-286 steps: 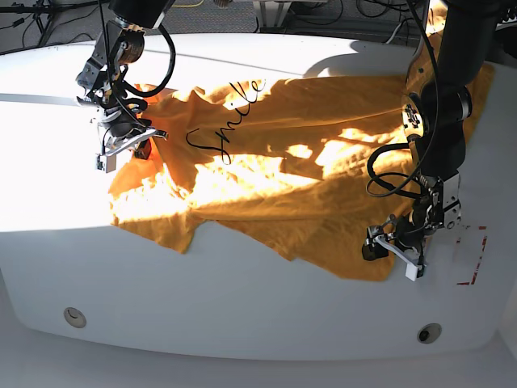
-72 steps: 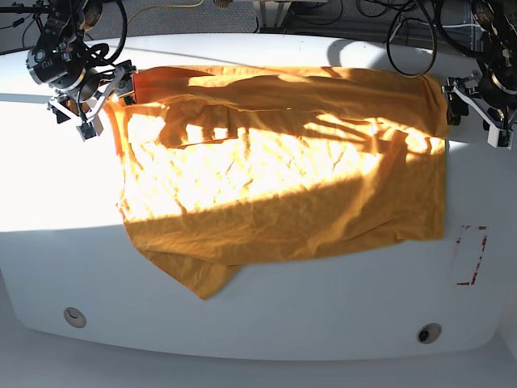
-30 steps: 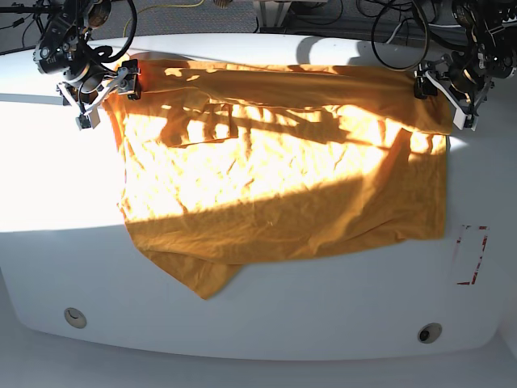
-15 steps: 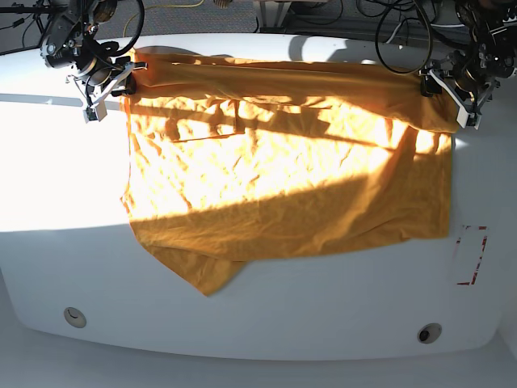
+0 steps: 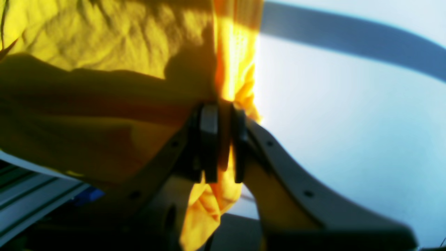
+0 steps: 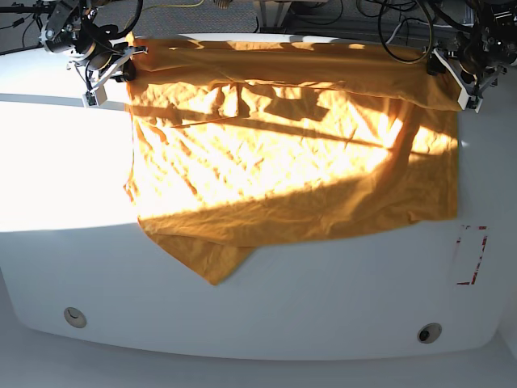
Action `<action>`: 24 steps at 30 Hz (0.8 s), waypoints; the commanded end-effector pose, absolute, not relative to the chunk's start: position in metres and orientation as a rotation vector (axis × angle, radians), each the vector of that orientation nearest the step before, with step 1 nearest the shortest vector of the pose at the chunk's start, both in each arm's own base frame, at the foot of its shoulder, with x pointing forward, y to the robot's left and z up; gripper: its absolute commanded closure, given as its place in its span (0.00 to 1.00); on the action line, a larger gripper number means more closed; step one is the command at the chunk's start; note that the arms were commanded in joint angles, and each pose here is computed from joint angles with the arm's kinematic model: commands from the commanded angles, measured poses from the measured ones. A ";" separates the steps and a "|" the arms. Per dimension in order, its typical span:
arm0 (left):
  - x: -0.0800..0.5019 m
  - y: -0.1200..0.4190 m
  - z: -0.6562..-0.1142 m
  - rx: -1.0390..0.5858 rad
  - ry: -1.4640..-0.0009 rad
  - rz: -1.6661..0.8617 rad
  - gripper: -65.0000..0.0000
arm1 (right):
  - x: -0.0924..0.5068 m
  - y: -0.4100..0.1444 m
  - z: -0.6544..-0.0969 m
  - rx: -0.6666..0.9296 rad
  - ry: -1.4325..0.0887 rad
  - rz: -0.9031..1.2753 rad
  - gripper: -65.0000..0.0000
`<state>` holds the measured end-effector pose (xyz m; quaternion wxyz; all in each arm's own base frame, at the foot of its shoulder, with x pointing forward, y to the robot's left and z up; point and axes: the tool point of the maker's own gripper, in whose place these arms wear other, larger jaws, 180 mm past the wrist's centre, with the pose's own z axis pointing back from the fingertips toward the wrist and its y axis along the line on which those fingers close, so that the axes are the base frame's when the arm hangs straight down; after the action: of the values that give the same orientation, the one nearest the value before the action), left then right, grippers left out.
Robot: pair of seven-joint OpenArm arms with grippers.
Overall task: Fold the T-shirt properly
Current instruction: 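Release the shirt edge and open both grippers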
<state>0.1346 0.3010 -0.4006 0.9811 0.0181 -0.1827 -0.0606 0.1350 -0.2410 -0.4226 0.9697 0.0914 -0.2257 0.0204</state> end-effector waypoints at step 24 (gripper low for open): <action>0.218 0.295 -0.323 0.125 -0.658 -0.232 0.32 | 0.186 -0.251 -0.359 0.020 -0.618 0.172 0.23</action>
<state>0.1954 0.2958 -0.3466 0.9545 0.0520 -0.2747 -0.1039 0.1612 -0.2474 -0.3767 0.9617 0.0201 -0.2621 0.0772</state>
